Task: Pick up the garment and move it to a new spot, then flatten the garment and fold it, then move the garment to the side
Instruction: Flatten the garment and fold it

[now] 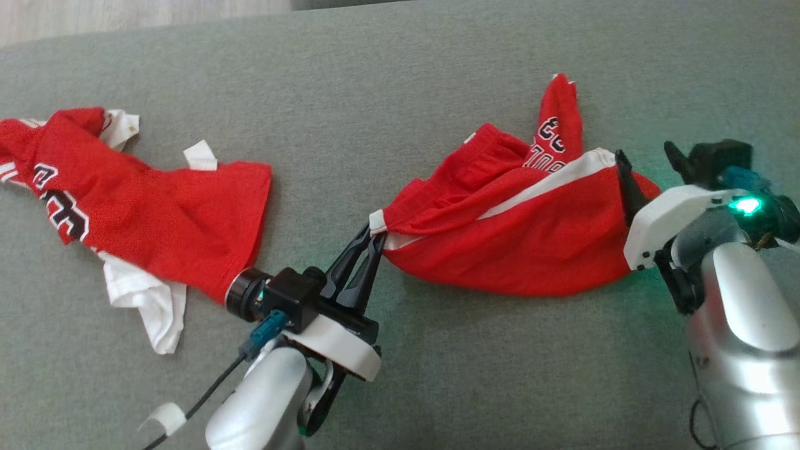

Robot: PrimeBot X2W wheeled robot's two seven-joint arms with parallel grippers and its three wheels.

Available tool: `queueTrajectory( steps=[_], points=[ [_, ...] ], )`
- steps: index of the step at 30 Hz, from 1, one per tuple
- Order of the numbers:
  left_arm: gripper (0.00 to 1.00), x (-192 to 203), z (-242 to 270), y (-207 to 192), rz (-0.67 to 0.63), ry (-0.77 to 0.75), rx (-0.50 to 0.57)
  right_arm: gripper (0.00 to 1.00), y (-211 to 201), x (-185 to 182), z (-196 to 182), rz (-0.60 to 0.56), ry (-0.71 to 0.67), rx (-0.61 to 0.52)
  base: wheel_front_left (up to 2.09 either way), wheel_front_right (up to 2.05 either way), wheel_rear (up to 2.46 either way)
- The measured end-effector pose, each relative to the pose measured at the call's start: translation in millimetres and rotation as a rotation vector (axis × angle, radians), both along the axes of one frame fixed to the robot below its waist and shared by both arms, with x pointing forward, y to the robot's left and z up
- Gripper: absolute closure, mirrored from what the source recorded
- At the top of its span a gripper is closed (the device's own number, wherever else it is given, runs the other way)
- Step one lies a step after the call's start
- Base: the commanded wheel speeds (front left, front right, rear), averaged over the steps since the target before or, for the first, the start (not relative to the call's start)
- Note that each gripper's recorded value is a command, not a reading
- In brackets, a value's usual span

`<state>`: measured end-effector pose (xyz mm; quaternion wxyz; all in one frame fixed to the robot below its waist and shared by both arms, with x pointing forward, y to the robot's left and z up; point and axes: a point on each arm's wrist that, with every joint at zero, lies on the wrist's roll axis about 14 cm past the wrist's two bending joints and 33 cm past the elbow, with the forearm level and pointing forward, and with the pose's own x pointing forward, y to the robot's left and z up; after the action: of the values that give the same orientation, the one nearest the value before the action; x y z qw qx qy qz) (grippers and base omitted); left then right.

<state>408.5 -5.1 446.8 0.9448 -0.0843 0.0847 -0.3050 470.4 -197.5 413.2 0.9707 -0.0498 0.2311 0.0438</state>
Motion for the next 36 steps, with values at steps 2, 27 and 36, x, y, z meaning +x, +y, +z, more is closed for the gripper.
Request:
queueTrajectory(
  steps=[2, 27, 36],
  points=[
    [1.00, 0.4, -1.0, -0.1, 0.000, 0.003, 0.001, 0.00, 2.7, 0.4, -10.4, 0.027, 0.046, -0.027, 0.00, 0.00, 0.00],
    [1.00, 8.8, -8.8, 0.7, -0.006, 0.014, 0.008, 1.00, 18.4, 17.6, -39.7, 0.262, 0.145, -0.253, 0.00, 0.00, 0.00],
    [1.00, 7.1, -6.8, -0.1, -0.008, 0.013, 0.010, 1.00, 13.8, 14.0, -34.7, 0.247, 0.122, -0.216, 0.00, 0.00, 0.00]
  ],
)
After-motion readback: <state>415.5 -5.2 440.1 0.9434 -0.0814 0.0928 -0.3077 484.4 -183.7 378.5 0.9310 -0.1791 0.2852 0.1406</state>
